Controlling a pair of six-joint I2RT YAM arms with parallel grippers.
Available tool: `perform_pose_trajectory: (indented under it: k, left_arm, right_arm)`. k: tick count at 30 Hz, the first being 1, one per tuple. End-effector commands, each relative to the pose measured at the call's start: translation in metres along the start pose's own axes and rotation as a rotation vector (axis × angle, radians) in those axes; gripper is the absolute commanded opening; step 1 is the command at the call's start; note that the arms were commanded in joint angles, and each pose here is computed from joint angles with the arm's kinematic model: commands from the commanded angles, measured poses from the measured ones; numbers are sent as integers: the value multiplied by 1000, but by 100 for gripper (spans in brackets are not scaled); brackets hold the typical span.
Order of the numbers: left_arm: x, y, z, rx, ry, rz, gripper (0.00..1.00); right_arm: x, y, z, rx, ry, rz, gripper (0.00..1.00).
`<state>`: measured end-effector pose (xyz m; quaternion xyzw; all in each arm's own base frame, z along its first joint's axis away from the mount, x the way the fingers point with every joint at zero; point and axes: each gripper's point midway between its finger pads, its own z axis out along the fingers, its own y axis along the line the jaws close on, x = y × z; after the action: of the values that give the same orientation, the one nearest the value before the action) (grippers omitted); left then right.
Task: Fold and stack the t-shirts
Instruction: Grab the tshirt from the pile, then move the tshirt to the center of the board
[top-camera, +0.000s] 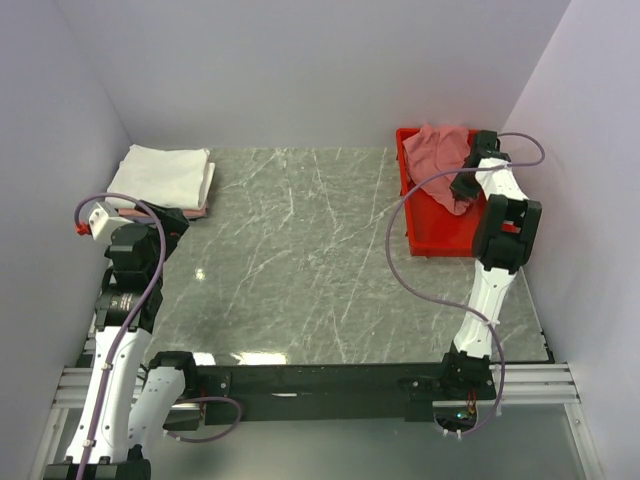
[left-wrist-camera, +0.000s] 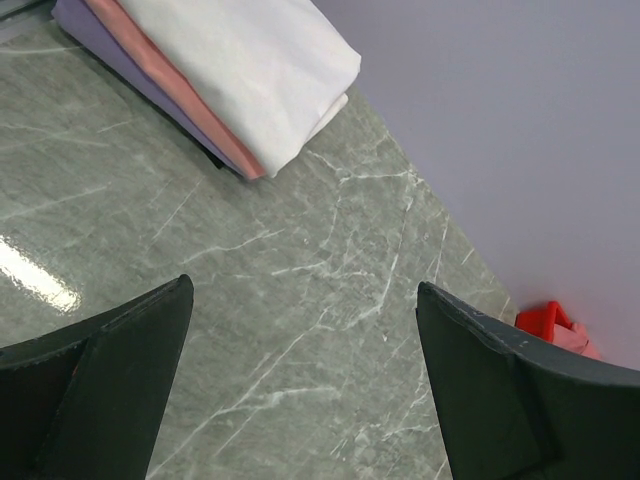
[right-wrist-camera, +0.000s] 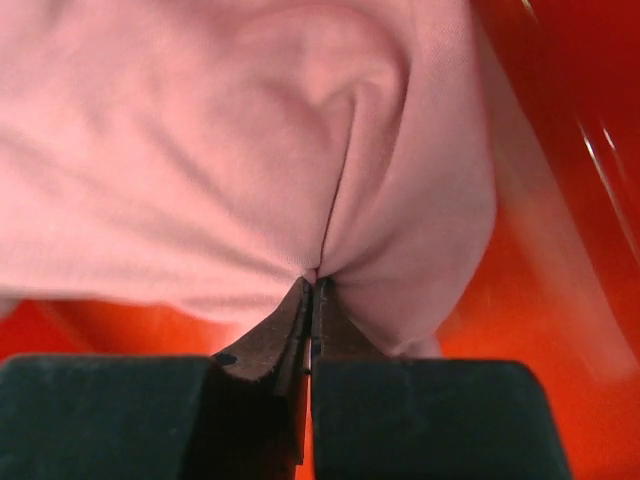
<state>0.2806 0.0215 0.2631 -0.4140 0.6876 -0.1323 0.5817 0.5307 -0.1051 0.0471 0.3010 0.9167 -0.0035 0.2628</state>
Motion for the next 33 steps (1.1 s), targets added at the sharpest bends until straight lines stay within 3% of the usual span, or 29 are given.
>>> perform_pose_trajectory:
  k: [1,5,11,14,21,24,27,30,33]
  left_arm:
    - [-6,-2,-4,13,-24,-23,100]
    - [-7,-5,-7,33,-27,-30,99]
    - [-12,-10,-14,55,-30,-31,99]
    - [-11,-12,-17,80,-31,-40,99]
    - [-13,-17,-25,116,-35,-49,100]
    - [-11,-18,-27,129,-20,-52,100]
    - [-10,-17,-28,122,-14,-52,99]
    - [-7,-10,-28,89,-11,-60,99]
    - [-4,-3,-28,59,0,-66,99]
  right_arm:
    - [-45,37,-95,-95,-224,-65,0]
    - [-63,66,-185,-148,-430,-134,0]
    - [-73,127,-370,-360,-744,-206,0]
    - [-45,159,-454,-527,-821,-307,0]
    - [38,207,-599,-994,-901,-474,0]
    - [65,214,-631,-1099,-912,-489,0]
    - [73,223,-617,-1090,-858,-455,0]
    - [82,235,-564,-980,-743,-394,0]
    - [94,244,-484,-791,-630,-370,0]
